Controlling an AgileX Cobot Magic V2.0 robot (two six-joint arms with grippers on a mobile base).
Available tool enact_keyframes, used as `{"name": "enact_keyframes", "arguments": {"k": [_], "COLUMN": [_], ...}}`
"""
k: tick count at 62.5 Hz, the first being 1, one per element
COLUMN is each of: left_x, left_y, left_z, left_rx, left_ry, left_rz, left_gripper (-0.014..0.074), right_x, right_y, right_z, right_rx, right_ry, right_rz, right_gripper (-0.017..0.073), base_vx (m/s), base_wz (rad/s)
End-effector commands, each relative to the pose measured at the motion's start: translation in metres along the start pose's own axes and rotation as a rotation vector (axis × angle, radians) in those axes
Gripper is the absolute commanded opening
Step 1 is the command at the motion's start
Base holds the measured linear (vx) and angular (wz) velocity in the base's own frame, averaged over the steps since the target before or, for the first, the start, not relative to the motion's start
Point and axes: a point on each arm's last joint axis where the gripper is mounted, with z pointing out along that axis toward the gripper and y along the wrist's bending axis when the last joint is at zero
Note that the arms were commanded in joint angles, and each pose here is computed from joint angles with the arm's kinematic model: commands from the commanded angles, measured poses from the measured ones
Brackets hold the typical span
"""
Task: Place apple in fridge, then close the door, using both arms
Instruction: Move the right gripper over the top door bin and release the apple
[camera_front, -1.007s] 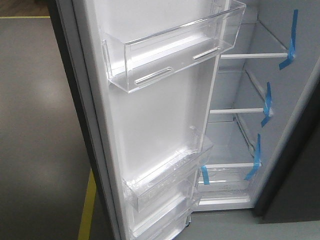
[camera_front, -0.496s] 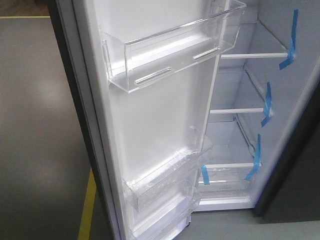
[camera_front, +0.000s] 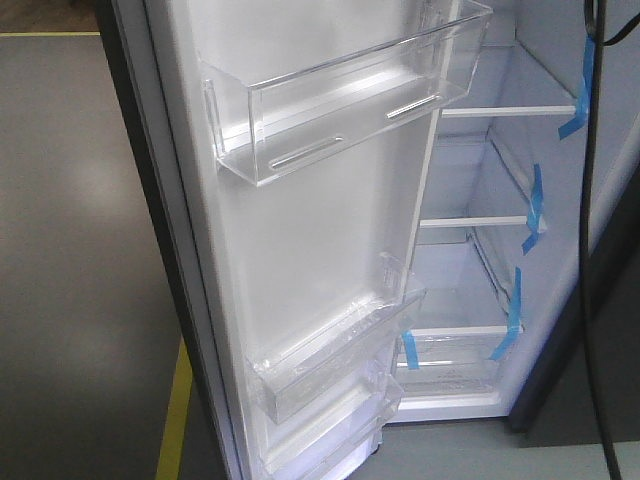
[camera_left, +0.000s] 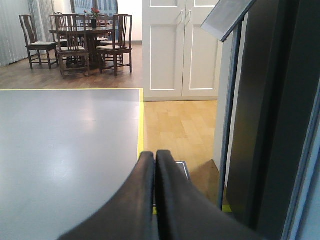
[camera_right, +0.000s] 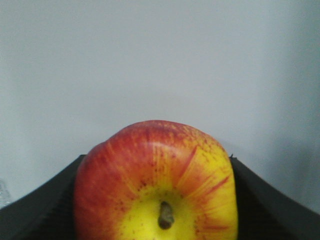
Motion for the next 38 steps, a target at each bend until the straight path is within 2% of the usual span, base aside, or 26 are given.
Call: {"name": "enact_keyframes", "arguments": {"k": [1,9,15,24,29,38], "left_x": [0.0026,0.0026,0.0026,0.0026,0.0026,0.0026], "left_y": [-0.0009,-0.0009,-0.0009,-0.0009,-0.0009,-0.0009], "left_z": [0.0002,0.0002,0.0002,0.0002,0.0002,0.0002], "left_rx": [0.014,0.014,0.014,0.014,0.014,0.014], "left_ry": [-0.053,-0.053,-0.053,-0.053,-0.053,-0.053], "left_rz": [-0.011,-0.011,-0.011,-0.011,-0.011,-0.011], "left_gripper": [-0.0006,-0.0006,-0.0006,-0.0006,-0.0006,-0.0006], "right_x": [-0.0170,-0.0112,-0.0103,-0.0094,-0.0093,-0.0096], "right_y": [0.0061,0.0019,0.0014,0.0010,0.0001,-0.0019], "right_z": [-0.0055,-0.0033,-0.0033,-0.0033,-0.0034,-0.0035], "right_rx": [0.024,0.034,0.039,0.044,0.053,0.075], "right_ry": [-0.067,-0.031,-0.020,-0.011,-0.009,-0.013], "right_rz": [-0.042,-0.059,-0.072,-0.075,-0.050,-0.040], "right_gripper": [0.0012,0.0062,0.0139,0.0331,0.0445,0.0576], "base_vx": [0.00,0.00,0.00,0.00,0.00,0.00], "base_wz": [0.00,0.00,0.00,0.00,0.00,0.00]}}
